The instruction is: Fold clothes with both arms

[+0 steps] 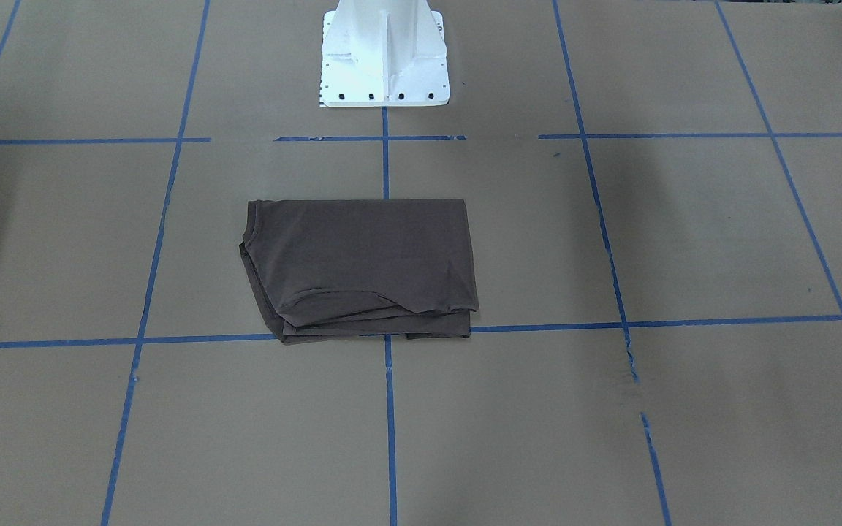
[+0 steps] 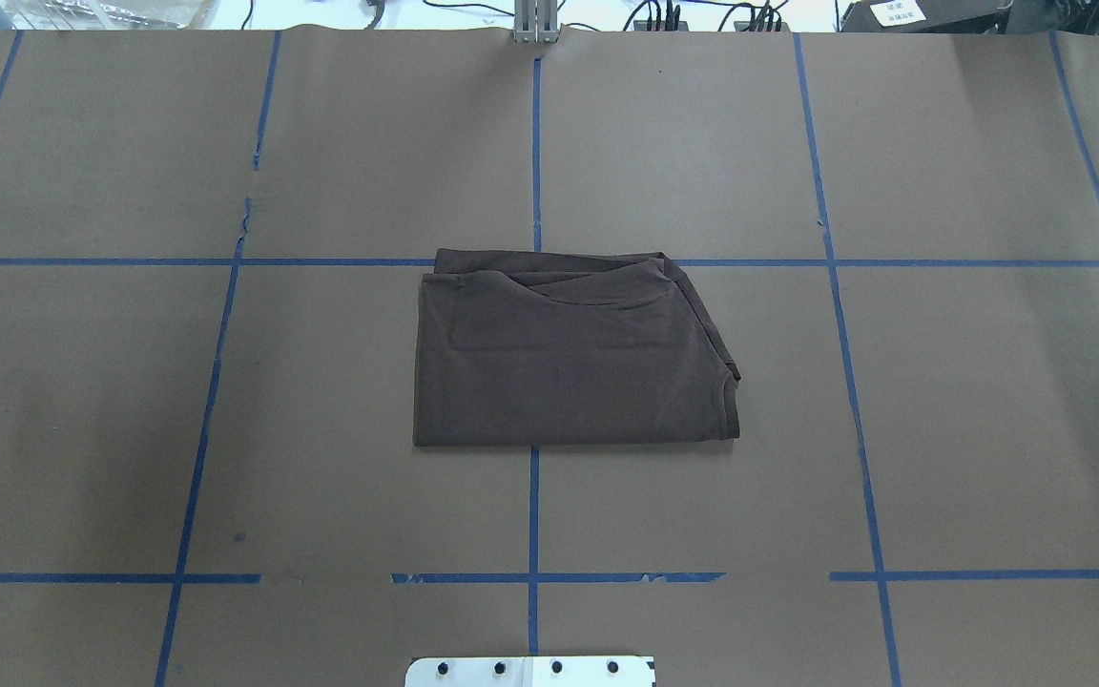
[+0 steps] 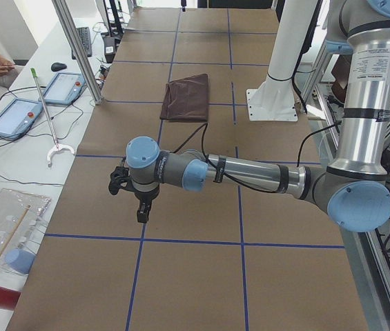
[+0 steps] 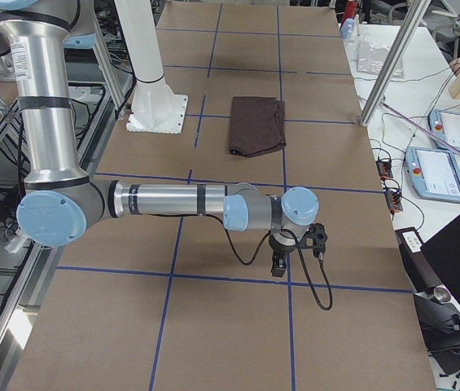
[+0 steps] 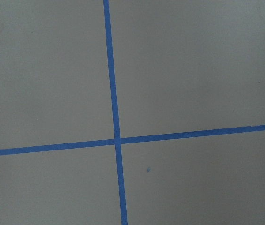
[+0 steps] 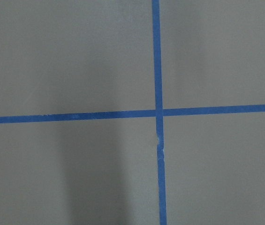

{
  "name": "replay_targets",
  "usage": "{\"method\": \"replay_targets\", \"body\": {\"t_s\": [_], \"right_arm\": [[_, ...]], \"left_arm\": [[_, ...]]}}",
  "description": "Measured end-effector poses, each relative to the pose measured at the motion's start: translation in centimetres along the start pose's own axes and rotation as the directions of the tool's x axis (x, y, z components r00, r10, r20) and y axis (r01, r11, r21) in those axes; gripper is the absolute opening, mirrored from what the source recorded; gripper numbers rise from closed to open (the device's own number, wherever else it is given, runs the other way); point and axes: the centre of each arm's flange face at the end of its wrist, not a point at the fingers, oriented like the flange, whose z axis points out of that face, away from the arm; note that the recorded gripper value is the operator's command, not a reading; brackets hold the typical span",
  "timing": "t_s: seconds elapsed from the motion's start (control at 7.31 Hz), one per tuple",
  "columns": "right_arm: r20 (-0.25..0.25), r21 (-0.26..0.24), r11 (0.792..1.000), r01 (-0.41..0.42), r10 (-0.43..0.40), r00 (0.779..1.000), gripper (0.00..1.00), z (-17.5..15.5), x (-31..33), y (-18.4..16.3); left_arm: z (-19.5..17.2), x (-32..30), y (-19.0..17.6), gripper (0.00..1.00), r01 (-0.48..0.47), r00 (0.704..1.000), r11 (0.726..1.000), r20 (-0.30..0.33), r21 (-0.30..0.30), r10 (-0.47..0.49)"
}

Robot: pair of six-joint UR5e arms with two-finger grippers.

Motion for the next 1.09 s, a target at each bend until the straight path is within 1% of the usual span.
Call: {"method": "replay_targets", "body": {"t_s": [0.27, 0.55, 0.82, 1.09], "right_arm": [[-0.002, -0.011, 1.000, -0.012, 0.012, 1.000, 1.00, 0.6, 0.7, 0.7], [-0.001, 0.005, 1.000, 0.005, -0.005, 1.000, 1.00, -0.2, -0.2, 0.8], [-0.002, 0.020, 1.000, 0.019, -0.019, 1.000, 1.00, -1.0, -0.9, 0.8], [-0.005, 0.018, 1.000, 0.017, -0.017, 1.000, 1.00, -0.9, -0.7, 1.1]], "left_arm": [[-0.1, -0.3, 2.9, 1.00, -0.010, 1.000, 1.000, 0.001, -0.004, 0.010], [-0.8, 0.2, 5.4, 1.00, -0.019, 1.000, 1.000, -0.002, -0.002, 0.019], [-1.0, 0.7, 6.3, 1.00, -0.017, 0.999, 1.000, -0.035, -0.010, 0.016], [-1.6, 1.4, 6.2, 1.00, -0.027, 0.999, 1.000, -0.045, 0.000, 0.027]]}}
